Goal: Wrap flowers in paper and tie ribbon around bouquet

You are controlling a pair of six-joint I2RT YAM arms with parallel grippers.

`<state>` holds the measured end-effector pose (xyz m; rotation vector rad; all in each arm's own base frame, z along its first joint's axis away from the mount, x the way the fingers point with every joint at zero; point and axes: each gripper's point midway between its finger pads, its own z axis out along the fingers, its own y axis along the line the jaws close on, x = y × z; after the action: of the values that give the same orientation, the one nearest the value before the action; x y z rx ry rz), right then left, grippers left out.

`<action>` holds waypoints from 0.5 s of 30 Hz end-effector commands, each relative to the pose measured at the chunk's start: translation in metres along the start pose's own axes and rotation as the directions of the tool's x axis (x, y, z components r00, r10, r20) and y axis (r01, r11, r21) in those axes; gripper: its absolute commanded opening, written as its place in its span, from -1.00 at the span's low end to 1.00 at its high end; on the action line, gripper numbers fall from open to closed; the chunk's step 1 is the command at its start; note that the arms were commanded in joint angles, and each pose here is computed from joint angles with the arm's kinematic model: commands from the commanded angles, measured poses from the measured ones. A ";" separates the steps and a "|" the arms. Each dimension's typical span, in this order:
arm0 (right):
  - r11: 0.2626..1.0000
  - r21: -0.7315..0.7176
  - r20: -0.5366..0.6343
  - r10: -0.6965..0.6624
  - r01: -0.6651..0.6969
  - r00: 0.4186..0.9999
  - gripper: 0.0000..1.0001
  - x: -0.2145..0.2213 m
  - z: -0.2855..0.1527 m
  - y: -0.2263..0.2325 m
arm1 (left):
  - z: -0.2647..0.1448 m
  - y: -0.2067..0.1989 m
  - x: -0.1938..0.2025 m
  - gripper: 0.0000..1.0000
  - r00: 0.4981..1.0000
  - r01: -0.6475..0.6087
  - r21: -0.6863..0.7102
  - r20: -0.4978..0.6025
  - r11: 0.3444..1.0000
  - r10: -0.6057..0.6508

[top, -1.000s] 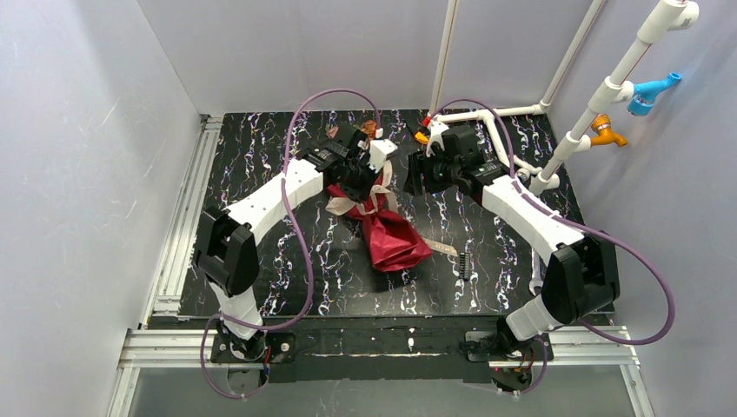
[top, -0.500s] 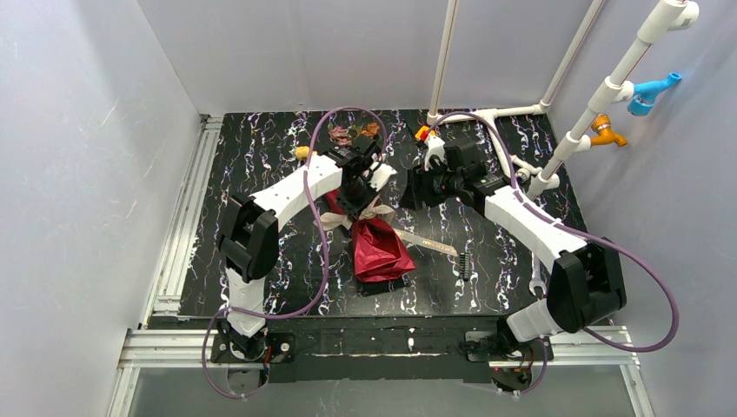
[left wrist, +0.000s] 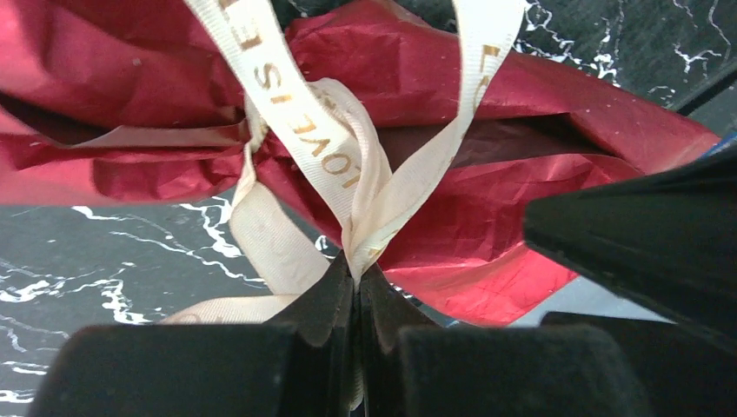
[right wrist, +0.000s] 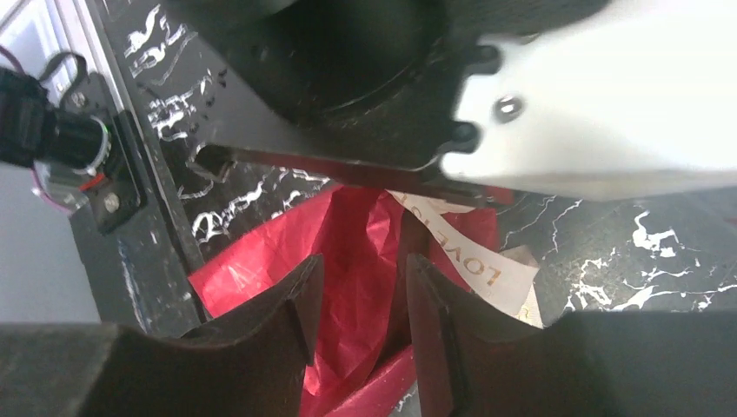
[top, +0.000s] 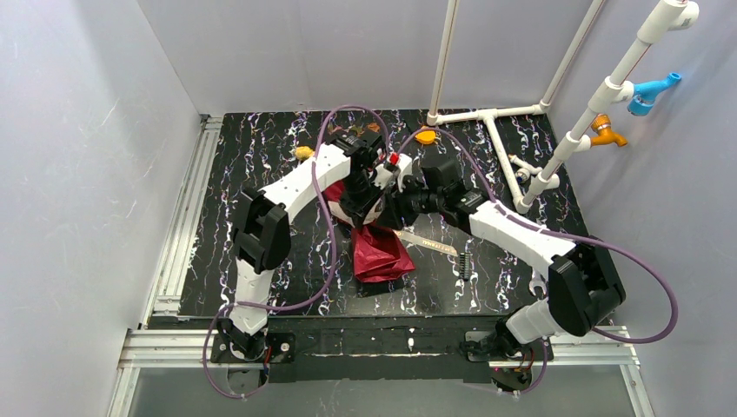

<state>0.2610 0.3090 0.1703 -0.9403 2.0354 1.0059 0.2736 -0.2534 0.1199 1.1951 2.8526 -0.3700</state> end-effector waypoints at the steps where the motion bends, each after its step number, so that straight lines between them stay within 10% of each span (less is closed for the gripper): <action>1: 0.982 -0.027 0.131 -0.182 0.187 0.975 -0.05 -0.015 0.000 0.006 | -0.007 -0.019 0.009 -1.00 0.996 0.053 0.114 -0.071 0.992 -0.045; 15: 0.912 -0.142 0.203 -0.354 0.385 0.913 -0.52 0.001 0.021 0.011 | -0.013 -0.004 0.005 -1.00 0.988 0.143 0.162 -0.078 0.976 -0.131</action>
<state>0.2561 0.3205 0.1539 -1.1934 1.7090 0.9929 0.2704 -0.2487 0.1205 1.1009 3.0045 -0.5131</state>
